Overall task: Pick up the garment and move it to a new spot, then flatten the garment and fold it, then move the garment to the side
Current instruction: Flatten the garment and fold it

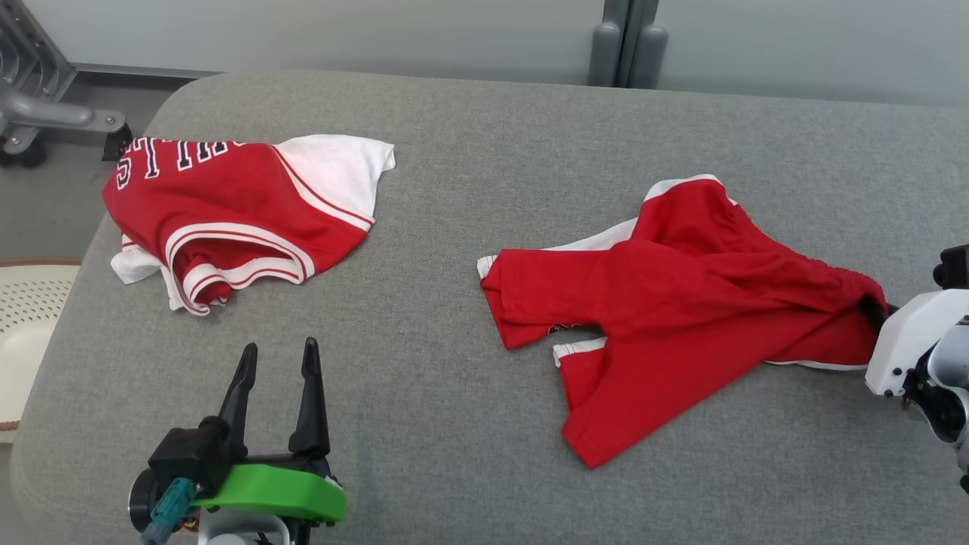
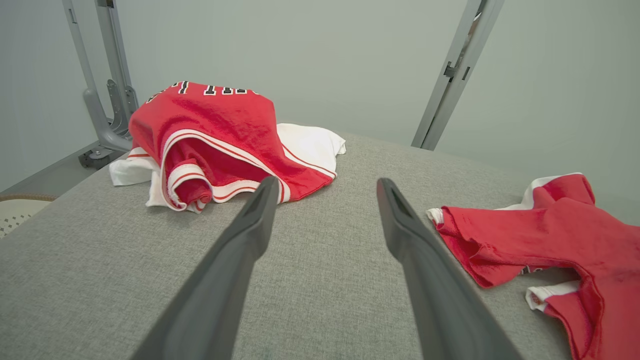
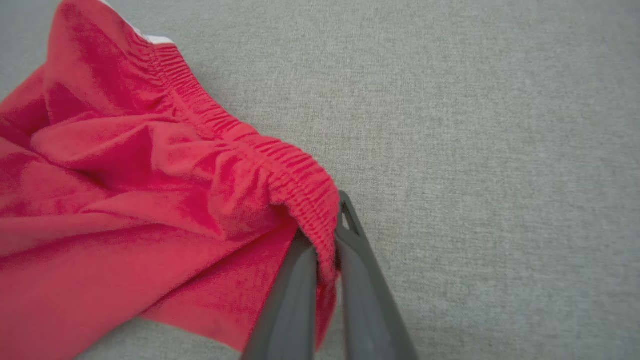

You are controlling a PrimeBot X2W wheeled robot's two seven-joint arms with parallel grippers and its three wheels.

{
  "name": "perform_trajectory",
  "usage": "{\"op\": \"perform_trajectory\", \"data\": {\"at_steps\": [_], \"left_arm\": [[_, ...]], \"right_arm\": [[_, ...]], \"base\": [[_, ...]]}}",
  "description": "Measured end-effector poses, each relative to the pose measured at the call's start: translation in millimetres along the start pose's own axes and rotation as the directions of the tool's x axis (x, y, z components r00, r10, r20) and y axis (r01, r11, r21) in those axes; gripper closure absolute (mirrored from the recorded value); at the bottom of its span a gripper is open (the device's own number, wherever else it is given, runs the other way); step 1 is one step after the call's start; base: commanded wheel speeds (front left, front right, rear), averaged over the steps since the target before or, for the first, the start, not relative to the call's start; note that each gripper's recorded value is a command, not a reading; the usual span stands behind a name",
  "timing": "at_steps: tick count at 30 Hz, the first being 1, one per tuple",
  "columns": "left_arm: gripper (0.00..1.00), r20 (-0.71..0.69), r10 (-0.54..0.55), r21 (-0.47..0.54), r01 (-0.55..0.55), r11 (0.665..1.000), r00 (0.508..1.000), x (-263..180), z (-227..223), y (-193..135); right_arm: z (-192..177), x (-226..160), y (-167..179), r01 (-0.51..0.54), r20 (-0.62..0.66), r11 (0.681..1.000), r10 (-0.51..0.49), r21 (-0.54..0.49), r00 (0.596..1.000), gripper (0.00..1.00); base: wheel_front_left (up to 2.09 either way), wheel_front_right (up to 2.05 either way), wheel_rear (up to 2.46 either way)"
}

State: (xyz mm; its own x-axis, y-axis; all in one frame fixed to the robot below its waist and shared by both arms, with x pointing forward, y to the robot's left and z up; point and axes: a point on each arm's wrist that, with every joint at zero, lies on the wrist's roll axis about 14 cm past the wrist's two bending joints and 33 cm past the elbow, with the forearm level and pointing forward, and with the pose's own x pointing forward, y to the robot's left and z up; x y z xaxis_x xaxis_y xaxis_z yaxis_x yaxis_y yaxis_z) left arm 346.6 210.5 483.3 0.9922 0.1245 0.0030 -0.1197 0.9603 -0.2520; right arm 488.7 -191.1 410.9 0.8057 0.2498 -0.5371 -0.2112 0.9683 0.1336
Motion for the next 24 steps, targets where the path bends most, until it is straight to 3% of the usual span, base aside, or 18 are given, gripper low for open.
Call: {"op": "perform_trajectory", "data": {"at_steps": [1, 2, 3, 7, 11, 17, 21, 24], "left_arm": [[0.0, -0.002, 0.003, 0.0, -0.003, 1.0, 1.0, -0.2, -0.6, 0.9], [0.0, -0.003, 0.005, 0.001, -0.005, 1.0, 1.0, -0.2, -1.0, 1.3], [0.0, -0.005, 0.004, 0.0, -0.004, 1.0, 1.0, -0.2, -1.7, 1.0], [0.0, -0.013, -0.02, -0.004, 0.02, 1.0, 1.0, 0.9, -4.4, -6.3], [0.0, -0.004, -0.05, -0.009, 0.05, 0.999, 0.999, 3.4, -2.3, -15.6], [0.0, 0.009, -0.099, -0.012, 0.099, 0.995, 0.995, 6.2, 1.0, -31.2], [0.0, 0.013, -0.139, -0.017, 0.14, 0.99, 0.99, 7.7, 1.9, -44.4], [0.0, 0.008, -0.166, -0.023, 0.166, 0.986, 0.986, 8.0, 0.1, -53.6]], "right_arm": [[-3.0, 0.5, -0.5, 0.004, -0.008, 1.0, -0.004, 0.003, 1.0, 0.85], [-5.6, 0.7, 1.0, 0.003, -0.013, 1.0, -0.003, 0.005, 1.0, 0.35], [-6.9, 0.6, 2.1, 0.003, -0.014, 1.0, -0.003, 0.01, 1.0, 0.0], [-2.3, -5.7, 2.8, 0.009, 0.037, 1.0, -0.01, 0.012, 0.999, 0.0], [20.2, -18.4, 9.4, -0.009, 0.169, 1.0, 0.009, 0.0, 0.986, 0.0], [46.3, -49.3, 12.1, -0.018, 0.374, 1.0, 0.017, -0.002, 0.927, 0.0], [47.8, -68.5, 20.1, -0.038, 0.457, 0.998, 0.01, 0.054, 0.889, 0.0], [57.4, -88.0, 21.5, -0.046, 0.547, 0.992, -0.026, 0.118, 0.837, 0.0]], "base": [[0.0, 0.0, 0.0], [0.0, 0.0, 0.0], [0.0, 0.0, 0.0], [0.0, 0.0, 0.0], [0.0, 0.0, 0.0], [0.0, 0.0, 0.0], [0.0, 0.0, 0.0], [0.0, 0.0, 0.0]]}}
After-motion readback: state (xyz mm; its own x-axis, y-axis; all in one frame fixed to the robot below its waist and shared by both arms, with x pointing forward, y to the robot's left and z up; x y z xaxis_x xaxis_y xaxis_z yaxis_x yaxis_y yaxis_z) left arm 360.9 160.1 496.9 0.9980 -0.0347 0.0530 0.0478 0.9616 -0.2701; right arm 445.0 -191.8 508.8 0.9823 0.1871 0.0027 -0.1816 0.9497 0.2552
